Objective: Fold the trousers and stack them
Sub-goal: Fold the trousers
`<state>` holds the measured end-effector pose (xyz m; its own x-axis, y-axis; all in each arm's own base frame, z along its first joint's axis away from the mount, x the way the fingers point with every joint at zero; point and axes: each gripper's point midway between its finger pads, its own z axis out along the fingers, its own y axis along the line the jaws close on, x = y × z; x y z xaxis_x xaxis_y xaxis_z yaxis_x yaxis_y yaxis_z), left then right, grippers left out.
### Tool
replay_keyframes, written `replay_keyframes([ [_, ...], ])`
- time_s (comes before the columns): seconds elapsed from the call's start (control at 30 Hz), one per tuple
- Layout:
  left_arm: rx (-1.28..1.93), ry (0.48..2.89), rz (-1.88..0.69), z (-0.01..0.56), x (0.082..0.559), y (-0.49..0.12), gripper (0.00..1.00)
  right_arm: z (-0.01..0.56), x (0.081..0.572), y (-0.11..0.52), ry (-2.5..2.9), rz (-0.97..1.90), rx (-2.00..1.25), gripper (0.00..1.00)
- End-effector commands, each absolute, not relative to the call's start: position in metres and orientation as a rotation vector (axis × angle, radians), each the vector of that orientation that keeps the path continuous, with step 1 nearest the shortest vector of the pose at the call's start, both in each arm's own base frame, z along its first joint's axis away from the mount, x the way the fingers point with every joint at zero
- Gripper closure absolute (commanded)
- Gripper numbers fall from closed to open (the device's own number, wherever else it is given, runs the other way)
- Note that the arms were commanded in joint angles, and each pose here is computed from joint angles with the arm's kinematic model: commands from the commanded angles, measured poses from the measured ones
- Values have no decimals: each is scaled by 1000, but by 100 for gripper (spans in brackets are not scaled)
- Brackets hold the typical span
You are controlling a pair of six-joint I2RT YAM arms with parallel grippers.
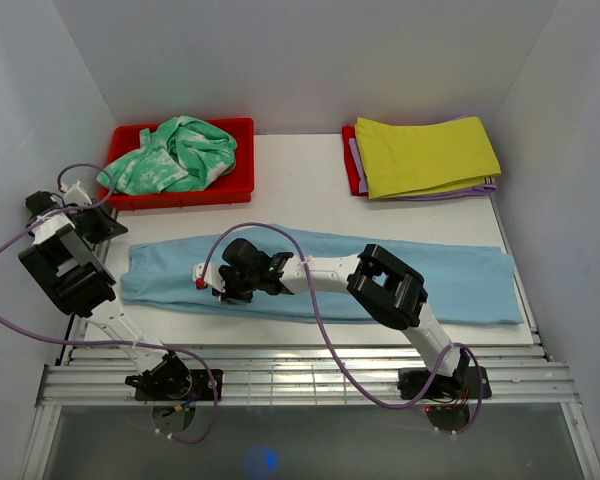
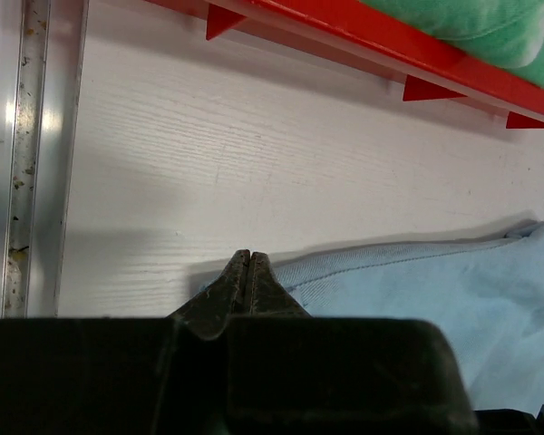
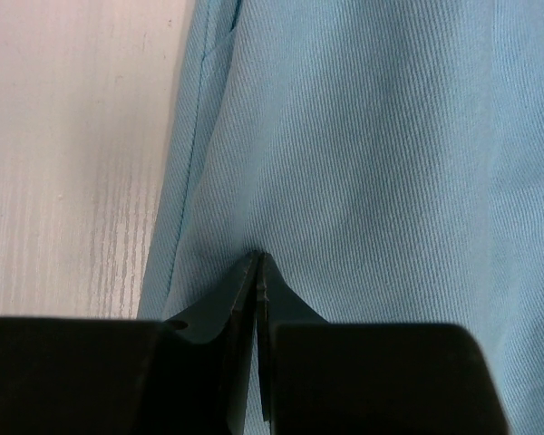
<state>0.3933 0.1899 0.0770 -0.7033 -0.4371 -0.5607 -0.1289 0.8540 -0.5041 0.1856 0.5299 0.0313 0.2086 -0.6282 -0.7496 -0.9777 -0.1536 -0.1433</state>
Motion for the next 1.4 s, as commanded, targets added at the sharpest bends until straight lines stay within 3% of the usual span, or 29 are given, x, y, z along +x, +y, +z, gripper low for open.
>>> replay_keyframes([
  [0.0, -386, 2314, -562, 86, 401, 196, 94, -8, 154, 495, 1629, 743, -2002, 92],
  [0.07, -371, 2333, -523, 89, 390, 198, 67, -5, 155, 497, 1619, 747, -1995, 92],
  [0.1, -385, 2357, -520, 80, 379, 194, 48, -4, 154, 498, 1617, 754, -1994, 92],
  [0.13, -378, 2363, -501, 79, 374, 194, 43, -4, 154, 499, 1618, 754, -1993, 92],
  [0.23, -360, 2396, -488, 66, 358, 187, 37, -4, 152, 498, 1618, 763, -1996, 92],
  [0.6, -445, 2498, -600, 25, 315, 153, 36, -4, 155, 499, 1626, 752, -2001, 92],
  [0.73, -463, 2495, -626, 23, 310, 146, 43, -5, 156, 501, 1628, 752, -2003, 92],
  [0.9, -480, 2443, -632, 33, 328, 154, 82, -8, 153, 499, 1635, 763, -2013, 92],
  [1.03, -487, 2400, -598, 49, 351, 174, 99, -8, 153, 496, 1638, 756, -2016, 92],
  [1.37, -480, 2373, -574, 53, 398, 208, 100, -13, 151, 492, 1650, 744, -2033, 92],
])
